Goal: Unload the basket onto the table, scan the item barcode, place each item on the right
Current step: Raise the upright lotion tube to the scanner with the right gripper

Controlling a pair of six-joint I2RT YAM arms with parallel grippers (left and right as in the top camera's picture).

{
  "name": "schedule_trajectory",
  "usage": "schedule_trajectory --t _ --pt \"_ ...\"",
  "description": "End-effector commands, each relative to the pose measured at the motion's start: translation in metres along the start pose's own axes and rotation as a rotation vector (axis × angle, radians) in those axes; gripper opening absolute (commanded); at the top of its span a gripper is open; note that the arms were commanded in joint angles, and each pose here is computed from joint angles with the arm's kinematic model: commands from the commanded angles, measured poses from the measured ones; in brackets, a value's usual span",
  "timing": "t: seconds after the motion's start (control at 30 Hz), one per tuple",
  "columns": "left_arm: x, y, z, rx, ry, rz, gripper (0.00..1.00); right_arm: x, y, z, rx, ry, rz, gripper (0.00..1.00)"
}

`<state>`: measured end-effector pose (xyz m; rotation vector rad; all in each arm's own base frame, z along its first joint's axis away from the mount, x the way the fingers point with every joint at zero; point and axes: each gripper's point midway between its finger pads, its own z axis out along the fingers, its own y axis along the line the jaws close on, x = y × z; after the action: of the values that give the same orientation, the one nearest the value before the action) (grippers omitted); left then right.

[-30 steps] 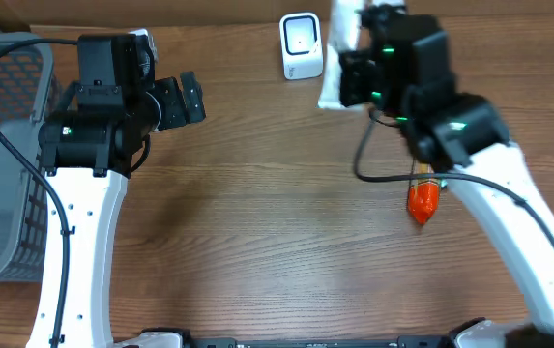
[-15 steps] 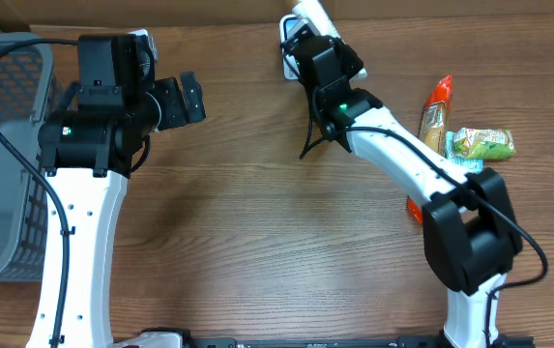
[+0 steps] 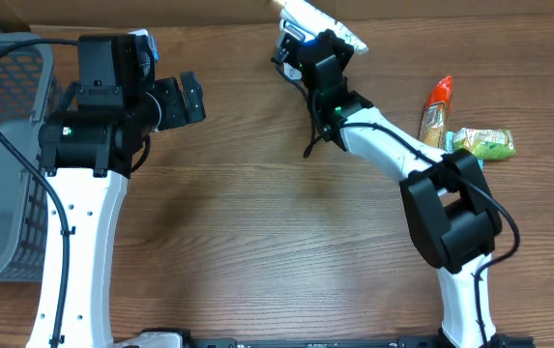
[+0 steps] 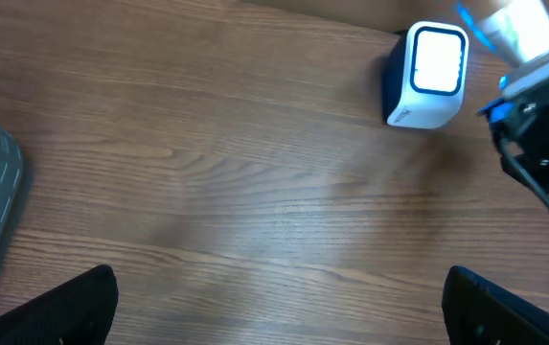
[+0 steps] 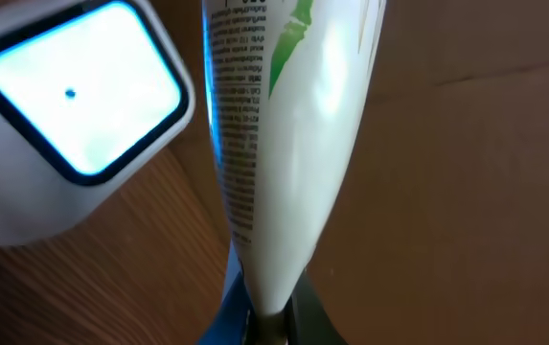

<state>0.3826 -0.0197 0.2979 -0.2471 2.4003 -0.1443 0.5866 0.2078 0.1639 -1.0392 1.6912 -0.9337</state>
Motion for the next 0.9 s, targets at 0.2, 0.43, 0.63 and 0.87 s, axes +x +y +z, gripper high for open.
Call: schedule_trajectory --t 0.2,0.43,0.63,0.87 --pt "-0.003 0.000 -0.002 -0.008 -0.012 -0.011 1.00 0.024 0.016 0.034 0.067 0.061 -0.148 0.04" --pt "-0.003 0.000 -0.002 -0.008 -0.012 -0.011 1.00 0.014 0.005 0.033 0.109 0.014 -0.052 0.04" --pt "-0.003 0.000 -0.002 -0.008 -0.012 -0.011 0.99 0.007 -0.009 0.030 0.163 -0.016 0.051 0.04" --pt "-0.003 0.000 -0.002 -0.008 -0.012 -0.011 1.00 0.005 -0.003 0.032 0.137 -0.040 0.166 0.04"
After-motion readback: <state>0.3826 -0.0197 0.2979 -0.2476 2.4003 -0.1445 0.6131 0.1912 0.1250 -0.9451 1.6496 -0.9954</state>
